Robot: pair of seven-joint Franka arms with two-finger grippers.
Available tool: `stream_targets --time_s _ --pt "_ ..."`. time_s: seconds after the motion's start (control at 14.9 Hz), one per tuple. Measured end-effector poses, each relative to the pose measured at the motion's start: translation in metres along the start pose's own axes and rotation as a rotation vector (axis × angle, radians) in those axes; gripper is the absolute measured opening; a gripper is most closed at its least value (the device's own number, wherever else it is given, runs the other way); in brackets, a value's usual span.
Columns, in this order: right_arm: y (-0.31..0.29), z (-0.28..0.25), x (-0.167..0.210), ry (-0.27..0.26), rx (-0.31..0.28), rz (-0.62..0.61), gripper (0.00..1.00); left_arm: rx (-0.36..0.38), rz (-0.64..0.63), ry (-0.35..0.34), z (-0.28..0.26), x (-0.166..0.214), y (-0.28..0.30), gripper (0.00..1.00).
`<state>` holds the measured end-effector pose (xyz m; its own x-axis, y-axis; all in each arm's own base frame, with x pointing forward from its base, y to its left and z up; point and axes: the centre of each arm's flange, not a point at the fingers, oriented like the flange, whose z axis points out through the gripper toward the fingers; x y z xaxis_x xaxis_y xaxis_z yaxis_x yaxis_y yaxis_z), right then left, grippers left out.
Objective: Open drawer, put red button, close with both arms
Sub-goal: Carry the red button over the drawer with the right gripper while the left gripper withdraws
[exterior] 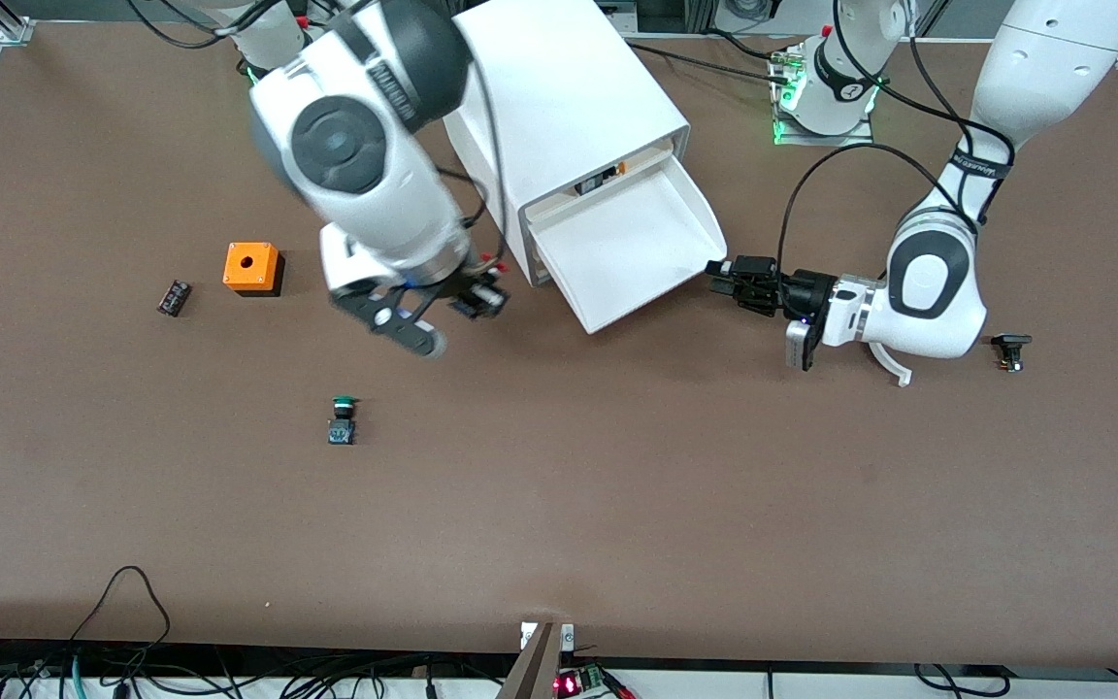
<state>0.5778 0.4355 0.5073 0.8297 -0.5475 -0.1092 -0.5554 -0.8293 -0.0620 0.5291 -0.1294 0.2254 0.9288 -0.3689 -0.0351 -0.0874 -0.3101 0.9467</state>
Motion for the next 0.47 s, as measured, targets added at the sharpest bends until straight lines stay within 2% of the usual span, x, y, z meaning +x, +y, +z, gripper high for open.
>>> stream_targets --time_s 0.07,0.13,0.27,0.47 --pt "-0.009 0.002 -0.016 0.005 0.021 0.038 0.41 0.015 -0.013 -0.022 -0.006 0.003 0.006 0.7" --pt "-0.017 0.006 -0.029 0.007 0.04 0.082 0.41 0.044 -0.032 -0.055 -0.013 0.007 0.016 0.84" --pt "-0.032 0.019 -0.049 0.011 0.072 0.171 0.41 0.13 -0.076 -0.136 -0.035 0.02 0.046 1.0" --pt "-0.053 0.052 -0.077 0.027 0.1 0.28 0.41 0.31 -0.148 -0.229 -0.076 0.036 0.097 1.0"
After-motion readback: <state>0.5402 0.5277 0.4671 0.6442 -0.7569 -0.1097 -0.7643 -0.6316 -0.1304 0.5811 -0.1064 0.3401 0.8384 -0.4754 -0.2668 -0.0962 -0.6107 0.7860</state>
